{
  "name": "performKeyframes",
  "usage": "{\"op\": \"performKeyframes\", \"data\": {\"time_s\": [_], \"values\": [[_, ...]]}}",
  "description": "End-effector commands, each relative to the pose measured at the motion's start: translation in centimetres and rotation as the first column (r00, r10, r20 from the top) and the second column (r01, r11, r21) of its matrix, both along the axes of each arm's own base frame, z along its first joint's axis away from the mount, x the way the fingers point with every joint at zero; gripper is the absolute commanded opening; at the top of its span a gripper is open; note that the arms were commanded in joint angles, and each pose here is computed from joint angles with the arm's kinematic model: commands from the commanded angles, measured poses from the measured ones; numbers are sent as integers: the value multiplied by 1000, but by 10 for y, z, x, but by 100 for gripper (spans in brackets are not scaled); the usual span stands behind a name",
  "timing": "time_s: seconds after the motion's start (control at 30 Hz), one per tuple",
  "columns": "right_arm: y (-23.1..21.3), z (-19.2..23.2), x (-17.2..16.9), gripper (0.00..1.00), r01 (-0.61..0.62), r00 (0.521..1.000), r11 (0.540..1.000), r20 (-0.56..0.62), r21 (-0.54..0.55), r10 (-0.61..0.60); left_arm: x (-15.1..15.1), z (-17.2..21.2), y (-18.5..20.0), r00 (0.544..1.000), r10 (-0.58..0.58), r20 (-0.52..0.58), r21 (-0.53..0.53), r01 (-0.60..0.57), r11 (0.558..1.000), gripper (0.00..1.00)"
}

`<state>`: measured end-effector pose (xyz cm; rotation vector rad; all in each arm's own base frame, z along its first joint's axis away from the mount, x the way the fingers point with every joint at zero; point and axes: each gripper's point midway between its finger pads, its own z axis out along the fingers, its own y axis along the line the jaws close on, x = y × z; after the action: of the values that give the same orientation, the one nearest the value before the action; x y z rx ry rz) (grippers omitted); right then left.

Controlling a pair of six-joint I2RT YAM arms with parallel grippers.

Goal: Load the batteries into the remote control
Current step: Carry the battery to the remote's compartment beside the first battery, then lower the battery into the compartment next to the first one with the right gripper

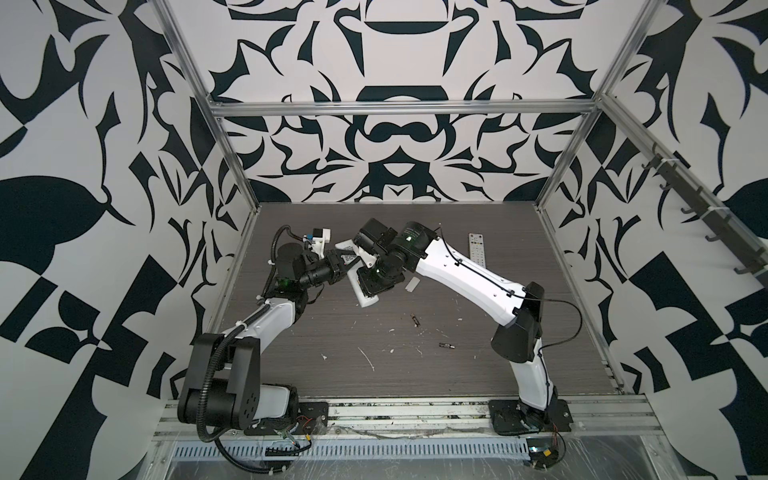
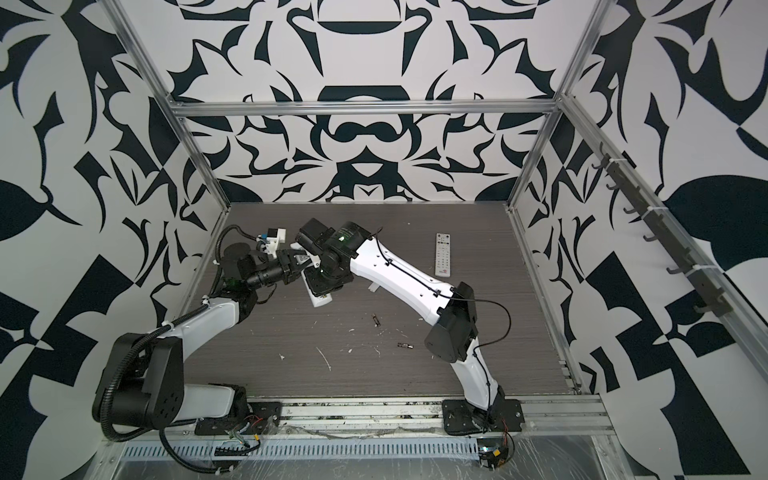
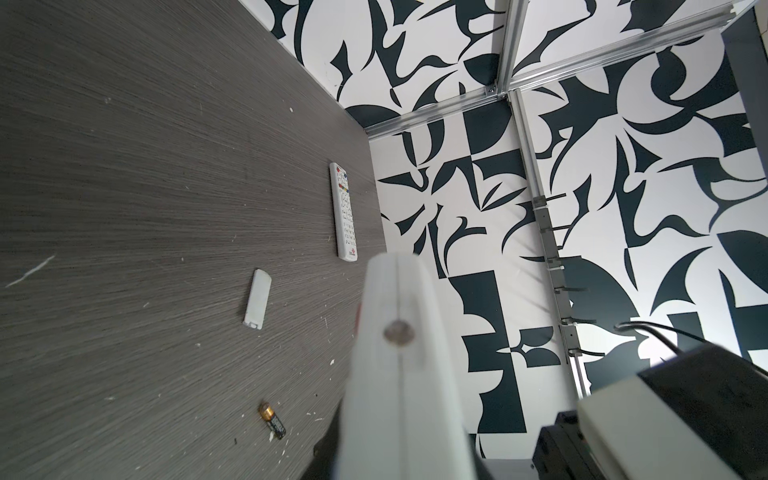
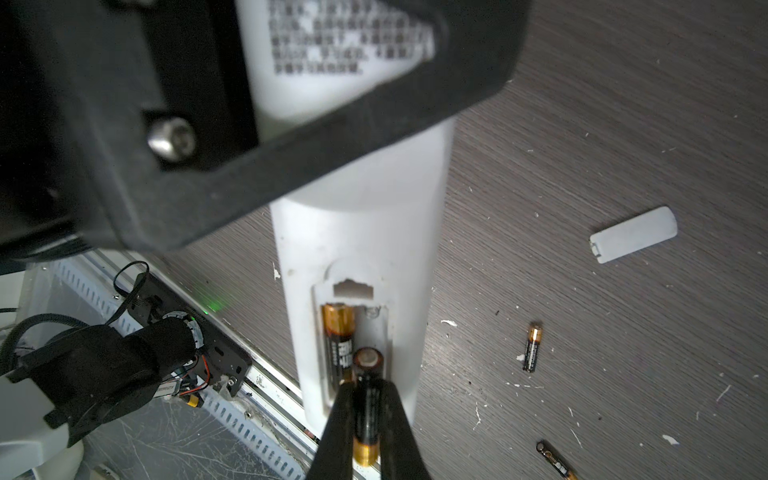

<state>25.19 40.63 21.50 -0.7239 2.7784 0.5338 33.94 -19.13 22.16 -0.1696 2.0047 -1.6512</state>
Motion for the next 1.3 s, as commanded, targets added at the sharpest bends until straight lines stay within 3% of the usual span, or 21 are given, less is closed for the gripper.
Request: {"op": "performKeyframes", "data": {"time_s": [0.0,0.73,1.1,1.27], "values": [[-1,5,4,12,-5,1000,1000,22,-5,6,-5,25,-4,998,-24,62,-44,27,999,0],[-9,27,12,34,-24,994,999,105,-48,29,-5,24,-5,998,-26,63,-54,29,998,0],[-24,59,10,39,-37,981,996,187,-79,51,-4,33,-10,995,-82,64,-63,86,994,0],[-16,92,-5,39,-186,929,982,317,-46,190,-2,37,-13,992,-109,64,-65,113,991,0]]}}
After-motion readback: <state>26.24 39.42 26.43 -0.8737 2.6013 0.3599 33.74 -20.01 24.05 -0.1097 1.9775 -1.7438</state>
